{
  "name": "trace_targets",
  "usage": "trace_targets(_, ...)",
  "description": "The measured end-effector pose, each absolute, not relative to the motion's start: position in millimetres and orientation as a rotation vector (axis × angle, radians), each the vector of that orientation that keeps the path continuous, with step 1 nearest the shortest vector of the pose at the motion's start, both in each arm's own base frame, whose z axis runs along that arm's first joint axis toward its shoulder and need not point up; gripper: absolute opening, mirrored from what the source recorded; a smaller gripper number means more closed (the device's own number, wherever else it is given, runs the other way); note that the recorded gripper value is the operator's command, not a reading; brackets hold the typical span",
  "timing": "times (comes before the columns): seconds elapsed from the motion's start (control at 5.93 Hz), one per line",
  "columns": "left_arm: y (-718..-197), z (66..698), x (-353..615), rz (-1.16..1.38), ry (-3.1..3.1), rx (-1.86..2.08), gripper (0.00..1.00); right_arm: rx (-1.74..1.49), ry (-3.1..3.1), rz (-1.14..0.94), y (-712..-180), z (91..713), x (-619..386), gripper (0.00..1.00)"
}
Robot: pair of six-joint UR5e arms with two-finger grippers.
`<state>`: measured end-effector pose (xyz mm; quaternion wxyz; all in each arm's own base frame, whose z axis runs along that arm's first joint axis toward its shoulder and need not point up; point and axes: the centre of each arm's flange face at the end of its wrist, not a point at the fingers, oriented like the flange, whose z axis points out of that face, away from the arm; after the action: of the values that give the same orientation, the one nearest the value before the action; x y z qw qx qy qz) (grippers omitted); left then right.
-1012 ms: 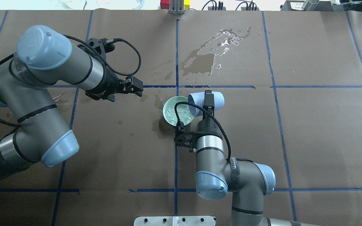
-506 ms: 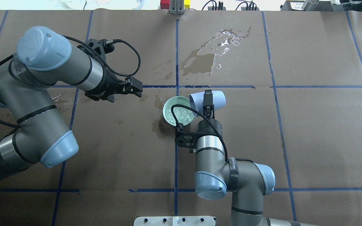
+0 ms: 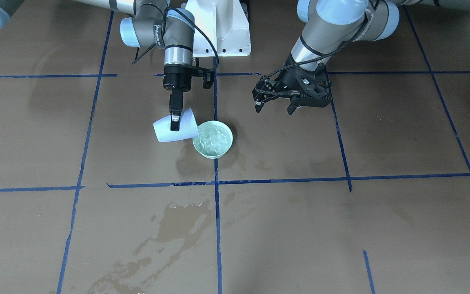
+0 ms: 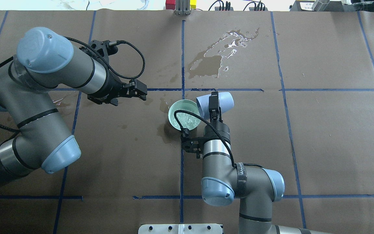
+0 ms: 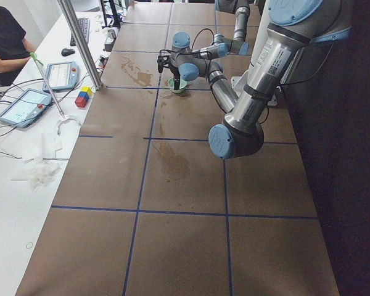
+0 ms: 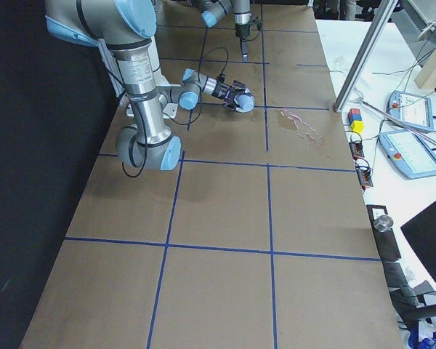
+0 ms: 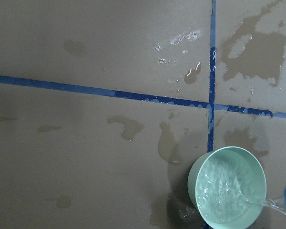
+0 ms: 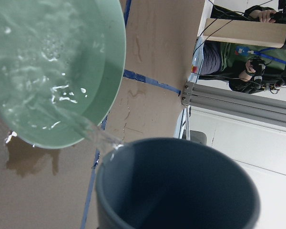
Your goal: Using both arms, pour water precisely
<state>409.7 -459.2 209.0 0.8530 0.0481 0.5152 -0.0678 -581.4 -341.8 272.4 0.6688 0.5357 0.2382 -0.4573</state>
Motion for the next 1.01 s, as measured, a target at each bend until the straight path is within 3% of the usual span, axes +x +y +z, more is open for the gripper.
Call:
trace_targets(0.51,-458.9,209.5,409.8,-0.142,1.084,0.100,1.00,1.222,0.502,-0.978,-342.8,270.4,-580.3,0.03)
trace_targets(1.01,-459.0,210.3,410.3,-0.143,1.082,0.099,1.00,1.256,0.280,-0.700,-345.1,268.6,-578.3,0.02)
